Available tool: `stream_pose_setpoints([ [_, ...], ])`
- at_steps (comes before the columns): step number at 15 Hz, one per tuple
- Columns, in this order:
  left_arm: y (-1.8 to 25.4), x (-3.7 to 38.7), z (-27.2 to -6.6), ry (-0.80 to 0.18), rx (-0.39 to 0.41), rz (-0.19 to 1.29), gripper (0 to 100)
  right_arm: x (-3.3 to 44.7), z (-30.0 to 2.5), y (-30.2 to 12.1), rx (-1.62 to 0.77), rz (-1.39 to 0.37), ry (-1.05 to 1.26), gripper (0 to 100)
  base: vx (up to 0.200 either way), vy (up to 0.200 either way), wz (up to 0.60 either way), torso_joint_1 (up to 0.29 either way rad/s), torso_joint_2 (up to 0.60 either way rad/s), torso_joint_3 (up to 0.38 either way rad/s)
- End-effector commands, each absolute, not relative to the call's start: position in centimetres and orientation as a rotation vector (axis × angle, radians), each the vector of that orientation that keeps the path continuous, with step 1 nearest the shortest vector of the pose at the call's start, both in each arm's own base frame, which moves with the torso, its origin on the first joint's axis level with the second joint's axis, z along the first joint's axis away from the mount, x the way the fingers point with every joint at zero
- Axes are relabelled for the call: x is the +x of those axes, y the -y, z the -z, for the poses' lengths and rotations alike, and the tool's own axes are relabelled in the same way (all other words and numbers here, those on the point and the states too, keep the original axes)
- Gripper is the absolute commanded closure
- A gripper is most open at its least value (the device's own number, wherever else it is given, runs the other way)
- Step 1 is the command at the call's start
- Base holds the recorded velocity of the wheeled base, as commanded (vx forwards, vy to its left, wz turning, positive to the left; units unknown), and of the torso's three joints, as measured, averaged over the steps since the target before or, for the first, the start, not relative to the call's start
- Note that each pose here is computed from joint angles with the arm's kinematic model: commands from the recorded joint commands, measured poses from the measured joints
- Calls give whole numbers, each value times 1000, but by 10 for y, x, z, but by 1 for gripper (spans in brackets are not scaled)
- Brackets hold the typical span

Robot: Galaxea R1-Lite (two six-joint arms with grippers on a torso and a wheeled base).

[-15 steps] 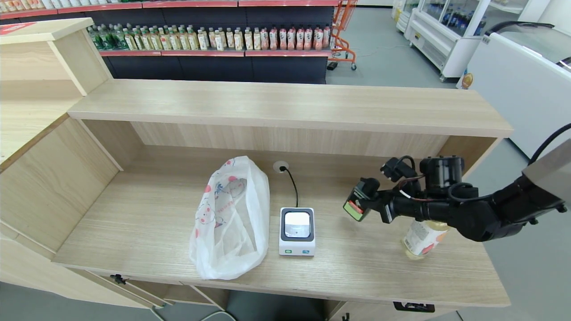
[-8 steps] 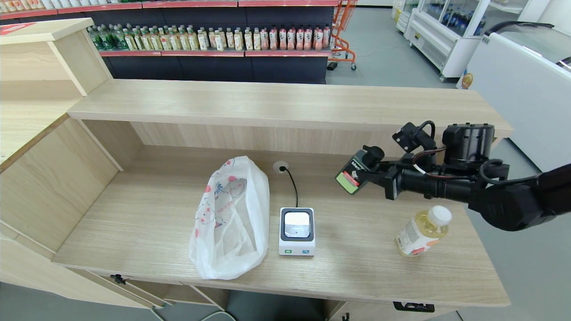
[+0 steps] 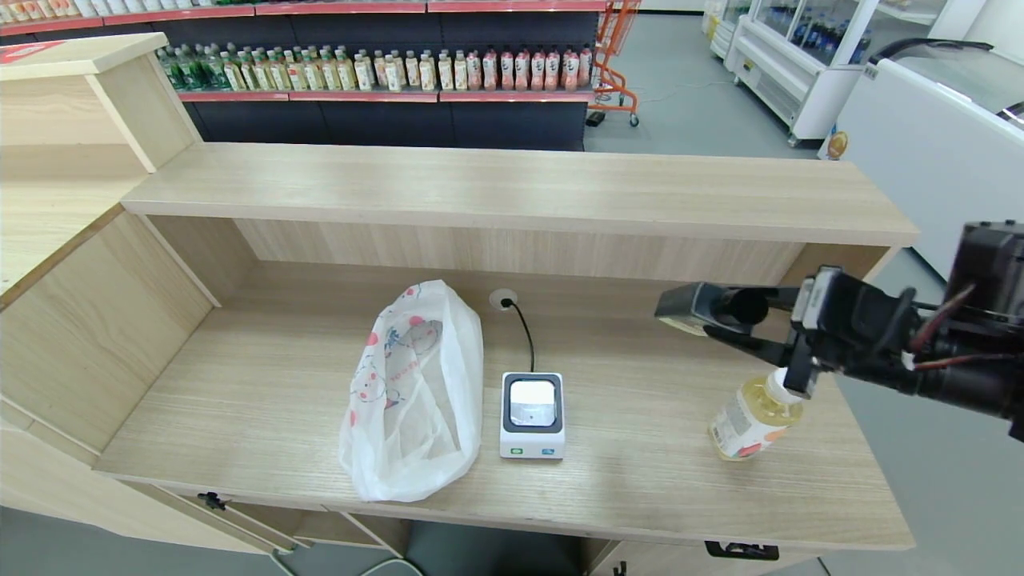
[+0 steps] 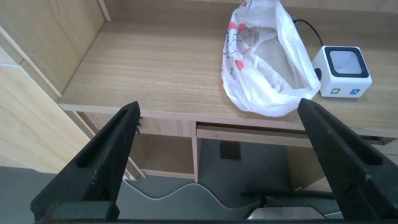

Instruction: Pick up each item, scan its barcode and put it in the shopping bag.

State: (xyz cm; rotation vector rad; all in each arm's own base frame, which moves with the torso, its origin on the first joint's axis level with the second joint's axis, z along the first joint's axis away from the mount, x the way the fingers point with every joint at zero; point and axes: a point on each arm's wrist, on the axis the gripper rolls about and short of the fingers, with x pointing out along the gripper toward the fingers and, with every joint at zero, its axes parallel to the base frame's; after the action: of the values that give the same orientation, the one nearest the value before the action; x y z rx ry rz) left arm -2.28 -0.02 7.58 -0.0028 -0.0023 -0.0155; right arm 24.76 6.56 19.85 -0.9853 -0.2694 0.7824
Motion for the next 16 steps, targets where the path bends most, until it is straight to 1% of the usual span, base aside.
stream_pose_setpoints([
  [1,0,-23,-76,2,-3,15,0,216,-203,-57,-1172,-912,564,100,0,0,0,0,0,0],
  [2,0,-23,-76,2,-3,15,0,214,-198,-59,-1274,-1013,738,100,0,0,0,0,0,0],
  [3,0,-23,-76,2,-3,15,0,210,-189,-59,-1351,-1074,857,100,0,0,0,0,0,0],
  [5,0,-23,-76,2,-3,15,0,195,-161,-57,-1439,-1181,937,100,0,0,0,0,0,0],
  [8,0,-23,-76,2,-3,15,0,171,-139,-54,-1592,-1247,1034,100,0,0,0,0,0,0],
  [9,0,-23,-76,2,-3,15,0,173,-137,-60,-1670,-1243,1170,100,0,0,0,0,0,0],
  [10,0,-23,-76,2,-3,15,0,175,-139,-66,-1693,-1240,1249,100,0,0,0,0,0,0],
  [11,0,-23,-76,2,-3,15,0,183,-138,-89,-1702,-1252,1449,100,0,0,0,0,0,0],
  [13,0,-23,-76,1,-5,15,0,181,-136,-122,-1636,-1310,1646,100,0,0,0,0,0,0],
  [14,0,-23,-76,2,-3,15,0,180,-131,-139,-1577,-1351,1727,100,0,0,0,0,0,0],
  [16,0,-23,-76,2,-3,15,0,182,-122,-153,-1537,-1362,1805,100,0,0,0,0,0,0],
])
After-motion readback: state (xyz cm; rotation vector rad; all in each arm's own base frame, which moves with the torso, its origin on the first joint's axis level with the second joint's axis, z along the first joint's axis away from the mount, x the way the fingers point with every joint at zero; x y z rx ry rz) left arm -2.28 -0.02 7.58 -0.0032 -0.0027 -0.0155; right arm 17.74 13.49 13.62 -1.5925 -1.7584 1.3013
